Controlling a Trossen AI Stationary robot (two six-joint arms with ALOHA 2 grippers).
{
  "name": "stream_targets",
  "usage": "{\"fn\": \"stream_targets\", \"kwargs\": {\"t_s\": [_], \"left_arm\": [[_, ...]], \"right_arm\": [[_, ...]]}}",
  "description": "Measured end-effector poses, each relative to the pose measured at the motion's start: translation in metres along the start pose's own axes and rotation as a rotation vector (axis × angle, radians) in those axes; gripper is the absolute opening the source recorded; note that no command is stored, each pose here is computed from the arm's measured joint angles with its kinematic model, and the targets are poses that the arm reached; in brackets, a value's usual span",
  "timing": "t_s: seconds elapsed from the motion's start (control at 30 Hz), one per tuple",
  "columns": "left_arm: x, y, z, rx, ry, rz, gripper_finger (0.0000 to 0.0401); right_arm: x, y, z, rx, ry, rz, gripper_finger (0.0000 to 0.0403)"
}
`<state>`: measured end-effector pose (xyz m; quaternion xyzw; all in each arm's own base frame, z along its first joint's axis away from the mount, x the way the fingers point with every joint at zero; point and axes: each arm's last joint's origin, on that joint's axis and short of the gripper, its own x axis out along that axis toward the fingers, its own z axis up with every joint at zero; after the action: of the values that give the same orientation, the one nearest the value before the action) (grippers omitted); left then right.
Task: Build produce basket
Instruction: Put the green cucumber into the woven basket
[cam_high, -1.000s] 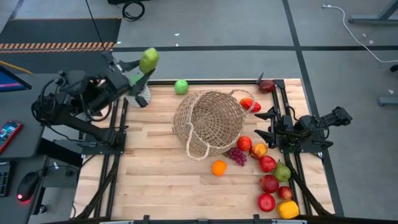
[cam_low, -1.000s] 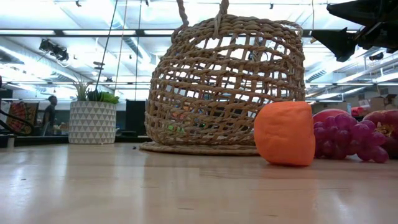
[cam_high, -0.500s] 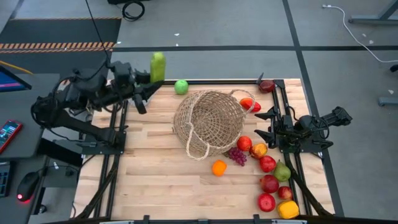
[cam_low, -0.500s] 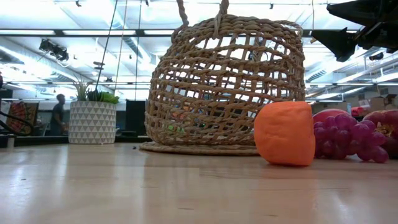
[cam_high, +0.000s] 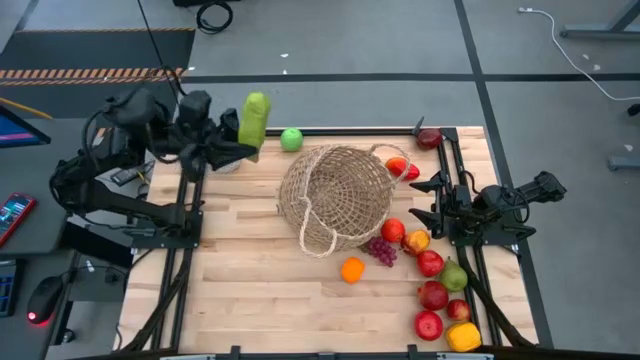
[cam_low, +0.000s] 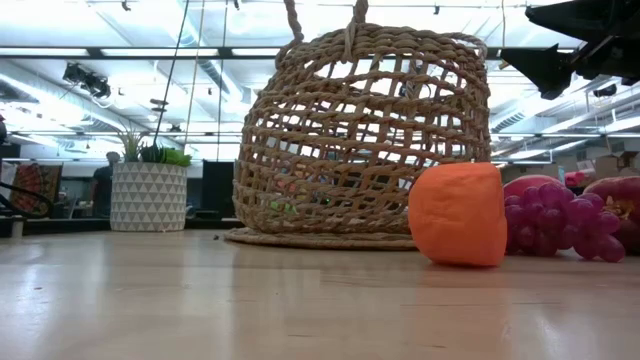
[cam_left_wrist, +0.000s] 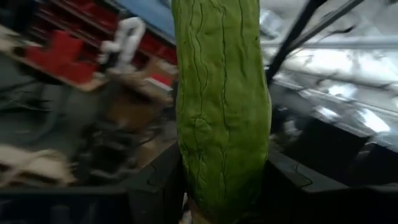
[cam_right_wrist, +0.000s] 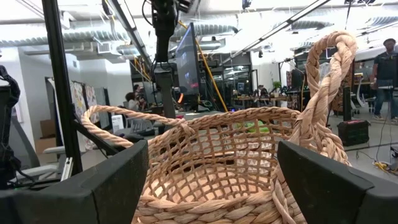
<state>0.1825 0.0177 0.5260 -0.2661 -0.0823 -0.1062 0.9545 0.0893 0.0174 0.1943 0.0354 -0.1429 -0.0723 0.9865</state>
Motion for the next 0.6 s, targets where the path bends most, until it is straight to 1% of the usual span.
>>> {"fn": "stream_targets", "kwargs": {"t_s": [0.07, 0.17, 0.6], "left_arm": [[-0.0001, -0.003, 0.0025, -0.017, -0.011, -0.051, 0.0159], [-0.0001, -0.0051, 0.0045, -0.032, -0.021, -0.086, 0.0159], [0.0, -0.005, 0.0043, -0.033, -0.018, -0.085, 0.016]], "right_arm": [[0.0, 0.0, 0.0, 0.0, 0.0, 0.0, 0.036], [0.0, 0.0, 0.0001, 0.0, 0.0, 0.0, 0.036], [0.0, 0.0, 0.0, 0.0, 0.0, 0.0, 0.036]]}}
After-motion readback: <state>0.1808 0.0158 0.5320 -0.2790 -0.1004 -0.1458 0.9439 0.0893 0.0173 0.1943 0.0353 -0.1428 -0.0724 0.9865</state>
